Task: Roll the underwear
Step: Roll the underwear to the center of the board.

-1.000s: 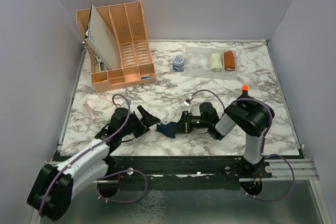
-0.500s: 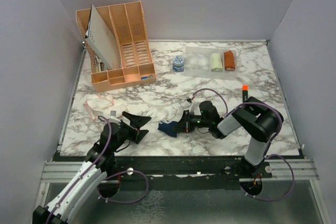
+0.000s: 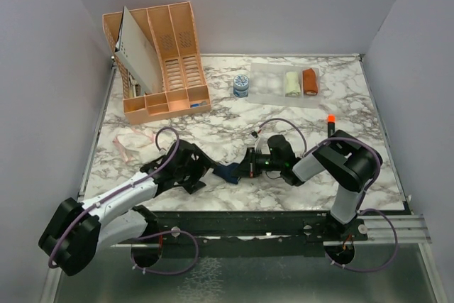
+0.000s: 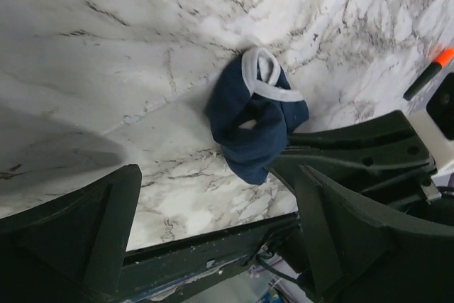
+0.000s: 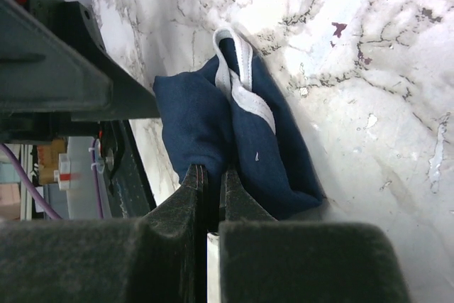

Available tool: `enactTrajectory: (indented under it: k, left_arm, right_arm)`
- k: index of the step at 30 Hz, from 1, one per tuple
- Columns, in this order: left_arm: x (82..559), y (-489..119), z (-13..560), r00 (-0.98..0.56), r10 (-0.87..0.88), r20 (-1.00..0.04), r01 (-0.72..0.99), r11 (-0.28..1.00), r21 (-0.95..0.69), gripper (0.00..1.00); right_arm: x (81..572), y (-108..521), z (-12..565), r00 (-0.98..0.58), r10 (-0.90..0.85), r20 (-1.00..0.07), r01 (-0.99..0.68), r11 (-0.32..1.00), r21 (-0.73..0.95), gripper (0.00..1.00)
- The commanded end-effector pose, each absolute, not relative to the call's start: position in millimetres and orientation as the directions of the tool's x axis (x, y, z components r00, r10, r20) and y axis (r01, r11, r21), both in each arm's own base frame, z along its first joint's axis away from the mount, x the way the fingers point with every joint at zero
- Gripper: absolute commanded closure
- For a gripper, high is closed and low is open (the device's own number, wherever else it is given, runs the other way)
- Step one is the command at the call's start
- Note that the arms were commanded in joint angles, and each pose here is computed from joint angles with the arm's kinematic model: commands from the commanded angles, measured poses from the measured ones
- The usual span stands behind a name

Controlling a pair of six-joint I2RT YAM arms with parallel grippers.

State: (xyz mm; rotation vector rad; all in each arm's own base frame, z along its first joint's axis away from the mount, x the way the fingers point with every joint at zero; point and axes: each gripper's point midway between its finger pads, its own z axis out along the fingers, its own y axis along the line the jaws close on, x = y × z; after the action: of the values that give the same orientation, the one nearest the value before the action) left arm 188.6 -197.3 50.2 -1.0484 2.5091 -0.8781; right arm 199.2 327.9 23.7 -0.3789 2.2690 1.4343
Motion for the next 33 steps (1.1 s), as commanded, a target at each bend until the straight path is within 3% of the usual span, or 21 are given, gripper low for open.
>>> enactTrajectory:
  k: [1,7,11,19,23,26,28,30,33]
  left_arm:
    - [194.1,-208.8,61.1,-0.673,-0.739,-0.039,-0.535,0.522,-0.664,0.08]
    - [193.4,-218.8,51.8,-0.677,-0.735,-0.028,-0.543,0.525,-0.656,0.18]
    - [203.7,-222.4,44.5,-0.644,-0.764,-0.036,-0.554,0.499,-0.667,0.33]
    - [214.0,-222.2,19.1,-0.629,-0.773,-0.082,-0.577,0.535,-0.618,0.38]
    - [211.8,-215.8,7.1,-0.619,-0.779,-0.098,-0.59,0.544,-0.597,0.64]
    - [210.1,-214.8,1.3,-0.629,-0.77,-0.109,-0.588,0.563,-0.58,0.78]
    - [211.0,-215.6,0.2,-0.635,-0.764,-0.115,-0.584,0.572,-0.576,0.79]
    - [212.7,-216.9,1.2,-0.639,-0.76,-0.121,-0.577,0.578,-0.577,0.8]
    - [213.3,-216.8,2.2,-0.645,-0.753,-0.13,-0.576,0.59,-0.566,0.81]
  right_arm:
    - [200.1,305.5,-23.1,-0.909,0.002,-0.417,-0.336,0.59,0.734,0.99]
    - [197.6,306.0,-24.1,-0.913,0.007,-0.407,-0.328,0.58,0.746,0.99]
    - [195.5,304.9,-25.3,-0.915,0.014,-0.402,-0.321,0.576,0.752,0.99]
    - [191.1,303.9,-27.9,-0.919,0.006,-0.394,-0.321,0.569,0.757,0.97]
    - [191.0,305.5,-25.9,-0.92,0.014,-0.391,-0.317,0.558,0.767,0.94]
    - [191.6,309.7,-16.0,-0.906,0.003,-0.423,-0.359,0.524,0.772,0.87]
    - [194.0,312.2,-4.8,-0.874,-0.017,-0.485,-0.429,0.496,0.755,0.79]
    - [197.5,313.5,9.1,-0.822,-0.037,-0.569,-0.518,0.466,0.717,0.64]
    - [208.3,308.3,27.8,-0.692,-0.081,-0.717,-0.662,0.469,0.585,0.52]
